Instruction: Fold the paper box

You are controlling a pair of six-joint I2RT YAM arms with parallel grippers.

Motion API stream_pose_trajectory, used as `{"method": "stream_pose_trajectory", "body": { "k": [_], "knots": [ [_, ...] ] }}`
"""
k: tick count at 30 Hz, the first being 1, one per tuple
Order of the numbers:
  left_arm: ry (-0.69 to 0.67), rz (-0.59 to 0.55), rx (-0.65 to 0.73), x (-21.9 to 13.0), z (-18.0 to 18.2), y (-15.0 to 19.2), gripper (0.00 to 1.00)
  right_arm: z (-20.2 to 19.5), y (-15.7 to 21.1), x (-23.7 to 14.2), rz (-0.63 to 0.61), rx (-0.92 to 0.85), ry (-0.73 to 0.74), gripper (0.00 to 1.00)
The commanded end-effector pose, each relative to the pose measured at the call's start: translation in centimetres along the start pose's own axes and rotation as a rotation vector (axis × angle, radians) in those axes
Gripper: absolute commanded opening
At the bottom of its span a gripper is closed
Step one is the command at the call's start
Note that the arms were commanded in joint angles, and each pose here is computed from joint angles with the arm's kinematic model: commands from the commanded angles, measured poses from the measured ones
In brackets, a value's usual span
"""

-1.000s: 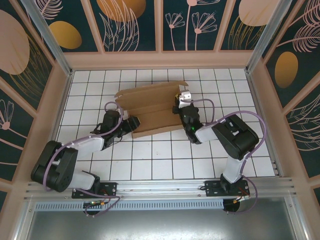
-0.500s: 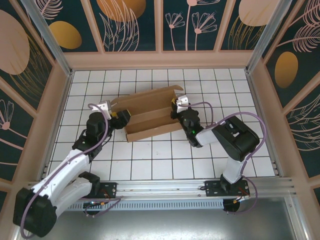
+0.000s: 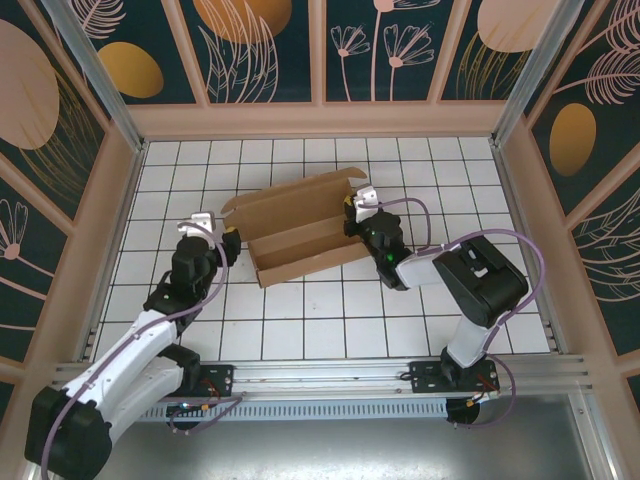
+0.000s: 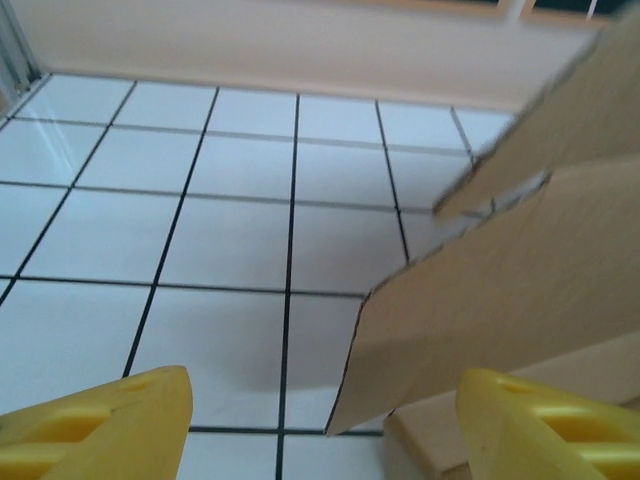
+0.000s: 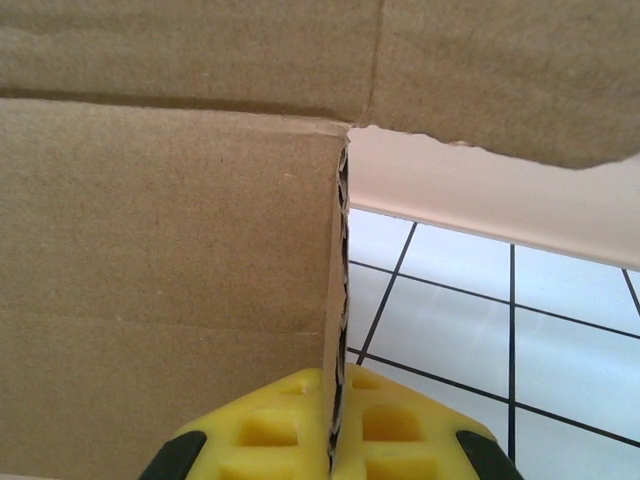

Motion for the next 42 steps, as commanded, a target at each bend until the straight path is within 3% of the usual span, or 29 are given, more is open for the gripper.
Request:
{"method": "stream_pose_trajectory", "body": {
  "k": [1, 6, 10, 17, 21, 29, 31, 42],
  "knots": [
    [0.099, -0.016, 0.066, 1.2, -0.6, -0.3, 0.71, -0.2, -0.9, -0.1, -0.014, -0.001, -0.021, 0.0],
    [0.16, -0.046, 0.15, 2.6, -1.4, -1.0, 0.71, -0.4, -1.0, 0.1, -0.018, 0.005, -0.023, 0.0],
    [0.209, -0.055, 0.165, 3.0, -1.3, -0.8, 0.64, -0.5, -1.0, 0.1, -0.019, 0.015, -0.033, 0.0],
    [0.233, -0.082, 0.155, 3.0, -1.4, -1.2, 0.28, -0.5, -1.2, 0.0, -0.022, 0.022, -0.046, 0.0],
    [0.288, -0.068, 0.146, 3.2, -2.0, -1.3, 0.15, -0.5, -1.6, -0.1, -0.03, 0.025, -0.055, 0.0],
    [0.287, -0.108, 0.116, 2.8, -1.9, -1.6, 0.1, -0.3, -1.2, -0.2, -0.011, 0.015, -0.044, 0.0],
    [0.278, -0.097, 0.064, 3.2, -1.9, -1.6, 0.05, -0.1, -1.3, 0.0, -0.006, 0.028, -0.047, 0.0],
    [0.347, -0.125, -0.175, 5.1, -3.6, -3.9, 0.06, 2.6, -2.9, 0.3, 0.004, 0.06, -0.061, 0.0]
  ]
}}
Point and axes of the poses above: each hand's point on the last joint's axis, 136 mm out from that joint toward the fingers, its own x axis out along the fingers, its own z axis along the line the jaws close on, y = z × x, the point moved 10 cm from there along -x, back along the fingers, and after that the axes turned 5 degrees about -x, right-handed, at the moved point
